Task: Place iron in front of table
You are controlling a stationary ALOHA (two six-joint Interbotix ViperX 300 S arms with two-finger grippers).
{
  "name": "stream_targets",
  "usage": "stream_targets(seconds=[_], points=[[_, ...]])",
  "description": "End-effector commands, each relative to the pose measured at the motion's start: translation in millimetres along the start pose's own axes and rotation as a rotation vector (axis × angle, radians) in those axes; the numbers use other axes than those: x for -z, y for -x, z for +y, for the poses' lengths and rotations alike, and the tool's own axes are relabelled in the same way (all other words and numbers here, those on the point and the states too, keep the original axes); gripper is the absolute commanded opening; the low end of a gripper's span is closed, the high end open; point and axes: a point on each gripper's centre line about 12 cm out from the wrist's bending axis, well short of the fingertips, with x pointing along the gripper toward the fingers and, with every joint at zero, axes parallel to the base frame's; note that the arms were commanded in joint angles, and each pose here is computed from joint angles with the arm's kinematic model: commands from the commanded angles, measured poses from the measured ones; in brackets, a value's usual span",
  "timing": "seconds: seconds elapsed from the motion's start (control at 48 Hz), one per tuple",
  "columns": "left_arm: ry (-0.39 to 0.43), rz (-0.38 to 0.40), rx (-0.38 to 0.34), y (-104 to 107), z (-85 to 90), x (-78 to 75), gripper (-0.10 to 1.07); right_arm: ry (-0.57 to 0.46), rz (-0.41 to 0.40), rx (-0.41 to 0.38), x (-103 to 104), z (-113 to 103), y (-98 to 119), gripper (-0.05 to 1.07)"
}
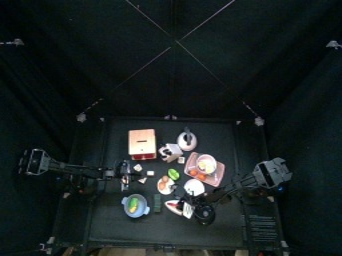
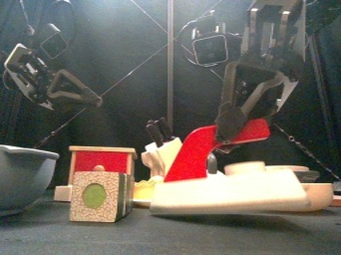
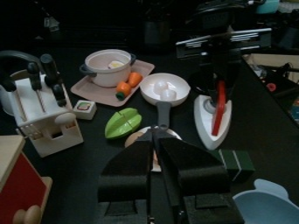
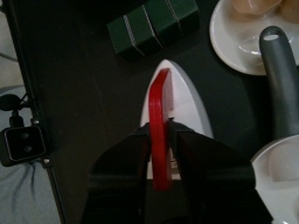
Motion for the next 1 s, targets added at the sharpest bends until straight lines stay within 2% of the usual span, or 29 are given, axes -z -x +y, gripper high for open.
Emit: stream_targets(seconds=[0.0, 0.208, 0.708, 0.979], points=[[-0.004, -0.031, 0.005, -4.0, -1.1, -9.2, 0.49, -0.002, -0.034, -0.026, -12.6, 9.1, 6.8, 0.77], [-0.004, -0.028, 0.005, -3.5, -1.1, -8.2, 0.49, -0.005, -0.040, -0.020, -16.3, 11.4, 11.5, 0.80], [-0.004, -0.023, 0.005, -3.2, -1.1, -7.2, 0.49, -0.012, -0.014, 0.071, -17.4, 2.0, 13.1, 0.80], [-0.003, -0.021, 0.001, -2.9, -0.2, -6.7, 0.49, -0.017, -0.027, 0.083, -23.7, 4.3, 23.5, 0.80]])
